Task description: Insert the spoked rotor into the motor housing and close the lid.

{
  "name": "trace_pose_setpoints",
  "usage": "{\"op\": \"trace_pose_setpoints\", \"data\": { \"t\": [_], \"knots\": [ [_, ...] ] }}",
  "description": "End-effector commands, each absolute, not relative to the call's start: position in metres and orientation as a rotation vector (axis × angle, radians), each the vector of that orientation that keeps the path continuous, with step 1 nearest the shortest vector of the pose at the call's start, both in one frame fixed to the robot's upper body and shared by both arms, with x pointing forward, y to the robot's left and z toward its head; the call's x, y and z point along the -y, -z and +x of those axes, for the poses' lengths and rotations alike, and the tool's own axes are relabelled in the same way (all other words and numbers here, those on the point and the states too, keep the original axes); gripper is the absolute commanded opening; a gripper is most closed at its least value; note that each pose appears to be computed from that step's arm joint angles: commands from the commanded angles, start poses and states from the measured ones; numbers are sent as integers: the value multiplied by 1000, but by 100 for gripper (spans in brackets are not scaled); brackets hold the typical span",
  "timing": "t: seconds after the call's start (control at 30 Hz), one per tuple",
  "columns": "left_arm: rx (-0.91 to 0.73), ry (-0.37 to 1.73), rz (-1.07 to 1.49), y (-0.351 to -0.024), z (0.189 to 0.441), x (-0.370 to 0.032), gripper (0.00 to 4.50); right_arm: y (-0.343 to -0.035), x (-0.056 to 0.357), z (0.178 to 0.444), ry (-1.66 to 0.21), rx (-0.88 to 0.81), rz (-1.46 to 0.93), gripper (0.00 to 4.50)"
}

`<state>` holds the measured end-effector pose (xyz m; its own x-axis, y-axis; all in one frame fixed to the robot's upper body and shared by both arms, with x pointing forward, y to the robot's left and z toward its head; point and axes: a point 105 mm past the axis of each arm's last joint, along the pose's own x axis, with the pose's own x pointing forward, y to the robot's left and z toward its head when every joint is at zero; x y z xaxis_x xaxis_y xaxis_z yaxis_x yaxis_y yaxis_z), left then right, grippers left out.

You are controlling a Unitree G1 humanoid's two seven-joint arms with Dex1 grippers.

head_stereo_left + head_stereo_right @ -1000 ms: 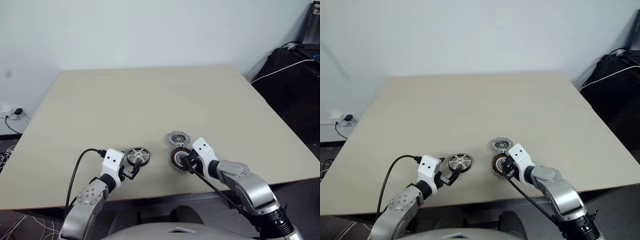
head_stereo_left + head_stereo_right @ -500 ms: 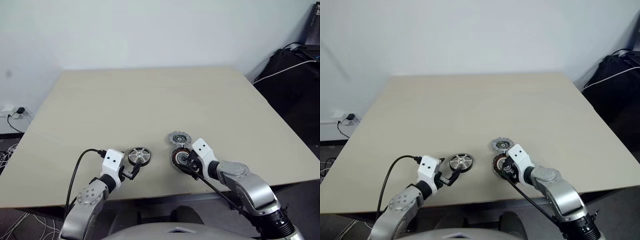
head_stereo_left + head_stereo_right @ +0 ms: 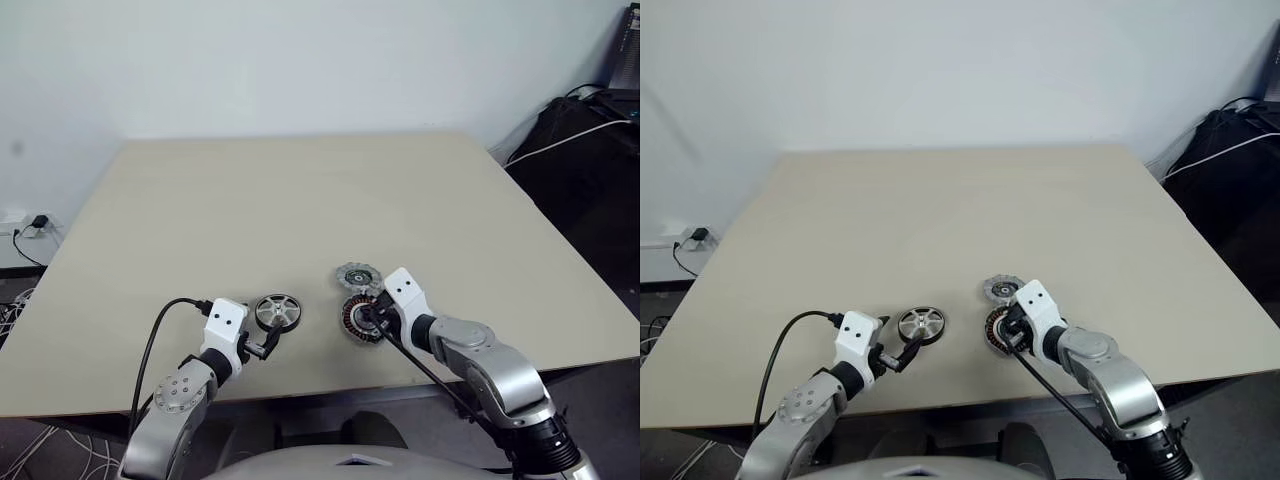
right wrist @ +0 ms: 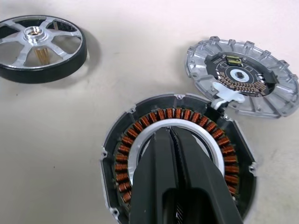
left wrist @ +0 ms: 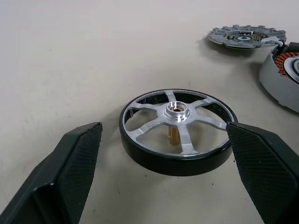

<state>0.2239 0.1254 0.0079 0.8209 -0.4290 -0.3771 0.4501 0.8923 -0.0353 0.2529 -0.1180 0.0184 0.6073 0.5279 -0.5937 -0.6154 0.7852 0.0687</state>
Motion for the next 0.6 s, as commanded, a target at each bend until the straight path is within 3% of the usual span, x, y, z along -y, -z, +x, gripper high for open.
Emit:
{"op": "trace_pose_setpoints", "data": {
  "t": [0.03, 0.43, 0.6],
  "knots": [
    [-319, 480, 56, -25, 229, -121, 450, -26, 115, 262, -653, -593, -158, 3],
    [-318, 480, 56, -25, 229, -121, 450, -7, 124, 256, -621, -666, -146, 3],
    [-319, 483, 56, -25, 228, -120, 450, -21, 118, 259, -640, -602, -134, 3]
  ]
}}
